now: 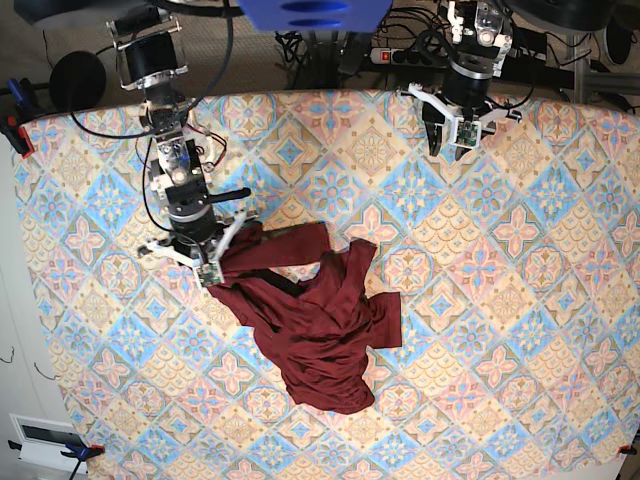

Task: Layout the t-shirt on the table in an organized manner, then fold the t-shirt properly
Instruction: 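Drag the grasped shirt fabric with the right gripper away from the pile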

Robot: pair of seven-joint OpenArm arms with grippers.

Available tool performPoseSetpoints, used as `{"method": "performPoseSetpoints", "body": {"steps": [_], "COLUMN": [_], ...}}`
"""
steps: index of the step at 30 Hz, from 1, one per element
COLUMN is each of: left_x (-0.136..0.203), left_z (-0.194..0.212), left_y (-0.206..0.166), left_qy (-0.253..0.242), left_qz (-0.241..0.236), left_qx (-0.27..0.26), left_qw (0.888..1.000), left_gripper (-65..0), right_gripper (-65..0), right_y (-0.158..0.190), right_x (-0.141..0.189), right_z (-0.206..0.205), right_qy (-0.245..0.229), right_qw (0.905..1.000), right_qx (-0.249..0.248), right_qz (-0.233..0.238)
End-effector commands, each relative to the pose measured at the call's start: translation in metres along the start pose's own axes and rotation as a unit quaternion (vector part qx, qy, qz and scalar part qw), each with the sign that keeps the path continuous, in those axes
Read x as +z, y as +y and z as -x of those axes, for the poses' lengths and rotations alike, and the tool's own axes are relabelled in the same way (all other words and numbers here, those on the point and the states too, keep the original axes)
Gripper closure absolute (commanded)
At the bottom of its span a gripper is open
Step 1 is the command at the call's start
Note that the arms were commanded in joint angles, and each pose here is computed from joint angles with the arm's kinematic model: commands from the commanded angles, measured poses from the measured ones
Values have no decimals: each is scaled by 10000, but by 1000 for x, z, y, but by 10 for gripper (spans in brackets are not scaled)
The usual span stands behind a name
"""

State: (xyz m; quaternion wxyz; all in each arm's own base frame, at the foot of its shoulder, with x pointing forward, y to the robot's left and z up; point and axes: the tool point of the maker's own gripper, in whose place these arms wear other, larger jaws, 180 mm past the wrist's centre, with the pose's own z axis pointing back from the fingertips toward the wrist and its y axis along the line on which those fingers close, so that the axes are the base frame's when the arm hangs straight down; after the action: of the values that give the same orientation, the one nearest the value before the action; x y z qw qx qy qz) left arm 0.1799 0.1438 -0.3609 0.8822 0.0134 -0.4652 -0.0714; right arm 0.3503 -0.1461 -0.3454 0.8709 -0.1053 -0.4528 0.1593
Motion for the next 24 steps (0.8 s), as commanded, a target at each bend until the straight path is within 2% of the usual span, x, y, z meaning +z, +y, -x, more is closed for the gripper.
{"method": "performPoseSetpoints", "body": {"steps": [1, 5, 8, 15, 19, 21, 24], "left_x": [0, -2, -7, -25, -29, -29, -29], "left_z": [-12, -16, -24, -32, -38, -38, -38], "left_y": [2, 4, 4, 9, 10, 10, 10], "left_qy": [-213, -265, -355, -43, -65, -73, -73], "left_qz": [-23, -28, -36, -106, -122, -123, -123], "left_qx": [-15, -52, -70, -46, -49, -49, -49], "left_qw": [9998, 9996, 9993, 9999, 9999, 9999, 9999], "left_gripper": [-225, -225, -225, -225, -225, -225, -225], "right_gripper": [-3, -3, -3, -6, -11, -47, -150], "right_y": [-24, -73, -92, -78, -74, -71, -69], "right_x": [2, 8, 14, 35, 40, 42, 45], "right_z": [-13, 9, 29, 63, 73, 80, 84], "right_qy": [-229, -12, 180, 481, 573, 652, 702], "right_qw": [9993, 9949, 9916, 9922, 9923, 9921, 9920], "right_qx": [-121, -495, -640, -559, -527, -506, -497], "right_qz": [288, 875, 1110, 1002, 963, 940, 922]}}
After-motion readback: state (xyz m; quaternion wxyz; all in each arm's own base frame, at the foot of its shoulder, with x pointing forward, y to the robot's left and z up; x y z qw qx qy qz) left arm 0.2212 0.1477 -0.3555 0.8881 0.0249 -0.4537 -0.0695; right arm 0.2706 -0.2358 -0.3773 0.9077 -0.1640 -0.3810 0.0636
